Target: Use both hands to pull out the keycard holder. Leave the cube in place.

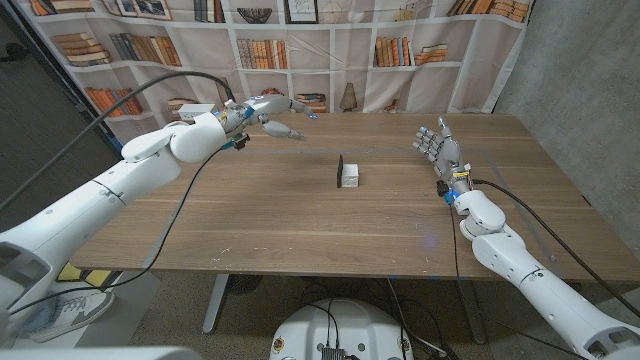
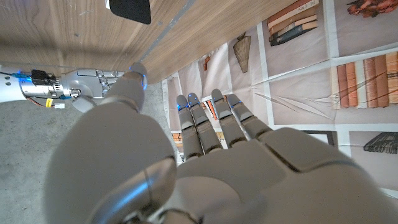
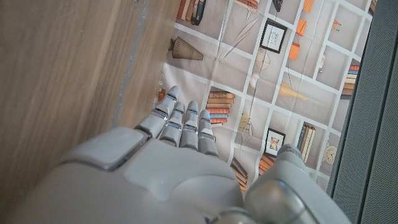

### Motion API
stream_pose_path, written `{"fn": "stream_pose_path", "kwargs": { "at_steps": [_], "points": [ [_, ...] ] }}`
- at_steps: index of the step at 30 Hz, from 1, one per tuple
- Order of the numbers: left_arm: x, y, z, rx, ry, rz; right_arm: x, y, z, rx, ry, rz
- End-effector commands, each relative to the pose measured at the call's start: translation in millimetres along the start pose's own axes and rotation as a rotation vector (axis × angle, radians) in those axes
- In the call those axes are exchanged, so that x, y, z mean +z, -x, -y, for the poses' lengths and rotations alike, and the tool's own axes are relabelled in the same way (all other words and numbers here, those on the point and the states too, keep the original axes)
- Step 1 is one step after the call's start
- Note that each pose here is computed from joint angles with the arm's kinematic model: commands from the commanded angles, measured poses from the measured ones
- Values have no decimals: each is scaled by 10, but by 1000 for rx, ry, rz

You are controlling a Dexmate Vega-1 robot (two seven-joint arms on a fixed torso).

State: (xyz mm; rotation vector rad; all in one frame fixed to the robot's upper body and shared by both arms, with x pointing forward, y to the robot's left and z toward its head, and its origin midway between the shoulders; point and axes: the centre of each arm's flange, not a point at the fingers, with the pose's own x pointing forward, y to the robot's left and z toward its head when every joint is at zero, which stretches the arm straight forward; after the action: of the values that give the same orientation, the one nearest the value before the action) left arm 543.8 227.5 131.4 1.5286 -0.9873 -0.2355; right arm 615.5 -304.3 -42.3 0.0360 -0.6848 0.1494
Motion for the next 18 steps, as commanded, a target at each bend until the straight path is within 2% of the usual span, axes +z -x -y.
{"fn": "stream_pose_path", "kwargs": {
  "at_steps": [1, 2, 6, 12, 18],
  "points": [
    [158, -257, -219, -128, -131, 48, -29, 4, 185, -39, -13, -10],
    [169, -305, -258, -156, -157, 53, -38, 3, 236, -54, -26, -7],
    [189, -406, -316, -192, -205, 65, -12, -11, 305, -70, -21, 2],
    [223, -582, -386, -229, -241, 101, 11, -15, 346, -81, -16, 8],
    [275, -809, -440, -279, -337, 147, 18, 32, 368, -97, -18, 13]
  ]
}}
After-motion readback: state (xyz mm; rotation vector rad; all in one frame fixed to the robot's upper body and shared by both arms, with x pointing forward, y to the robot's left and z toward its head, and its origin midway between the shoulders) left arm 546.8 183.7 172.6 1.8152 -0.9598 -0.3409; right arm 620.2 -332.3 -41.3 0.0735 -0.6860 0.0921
